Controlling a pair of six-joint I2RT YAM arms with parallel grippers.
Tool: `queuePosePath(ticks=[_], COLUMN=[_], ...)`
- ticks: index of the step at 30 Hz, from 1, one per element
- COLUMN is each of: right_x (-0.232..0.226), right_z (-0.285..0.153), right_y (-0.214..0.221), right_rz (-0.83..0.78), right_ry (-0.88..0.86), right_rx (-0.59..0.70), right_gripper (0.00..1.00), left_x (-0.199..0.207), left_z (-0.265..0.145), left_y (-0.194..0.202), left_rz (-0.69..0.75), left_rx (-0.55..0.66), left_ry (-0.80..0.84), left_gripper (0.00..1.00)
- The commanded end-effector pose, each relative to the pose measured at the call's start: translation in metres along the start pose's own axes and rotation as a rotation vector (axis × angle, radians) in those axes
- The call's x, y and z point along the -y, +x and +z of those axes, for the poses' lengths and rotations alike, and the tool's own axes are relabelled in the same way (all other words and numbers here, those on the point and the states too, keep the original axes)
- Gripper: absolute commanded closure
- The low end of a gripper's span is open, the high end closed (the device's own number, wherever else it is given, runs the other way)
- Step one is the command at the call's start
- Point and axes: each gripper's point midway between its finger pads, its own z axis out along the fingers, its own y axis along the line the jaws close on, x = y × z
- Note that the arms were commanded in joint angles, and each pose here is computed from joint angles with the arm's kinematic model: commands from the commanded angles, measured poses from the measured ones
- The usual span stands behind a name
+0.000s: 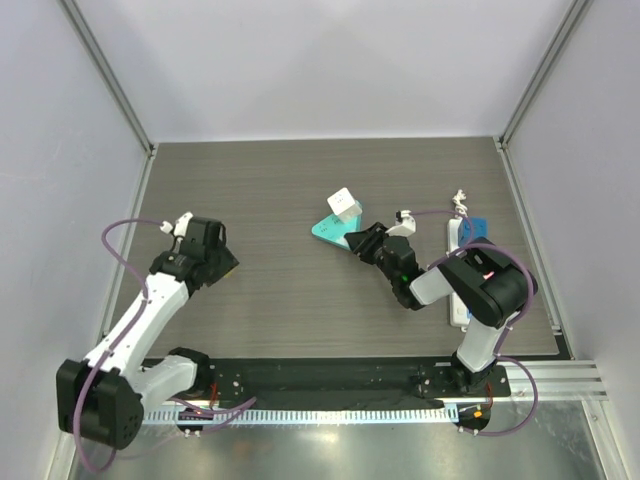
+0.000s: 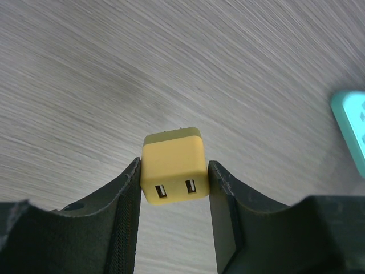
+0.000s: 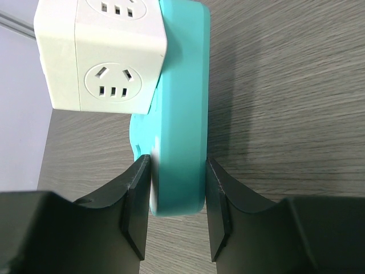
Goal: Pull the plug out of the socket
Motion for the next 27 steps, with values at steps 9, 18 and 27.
queuePosePath(ticks=[9,18,27], right_x=[0.022,0.02,0.021], right_z=[-0.005,-0.004,-0.003], right_y=[0.014,0.015,0.017], right_rz=[-0.096,-0.085,-0.069], right_ry=[0.049,0.034,0.027], right_rx=[-0.052,-0.06,-0.072], right_gripper=[0.99,0.99,0.99], left_x=[-0.01,-0.027,-0.043], left_z=[0.03,0.057,0.082], left_y=[-0.082,-0.088,-0.073], left_rz=[-0.01,0.005,-0.007], left_rx=[0.22,0.289,0.299], left_ry=[-0.181,-0.282,-0.314], left_gripper=[0.99,0.93,0.88])
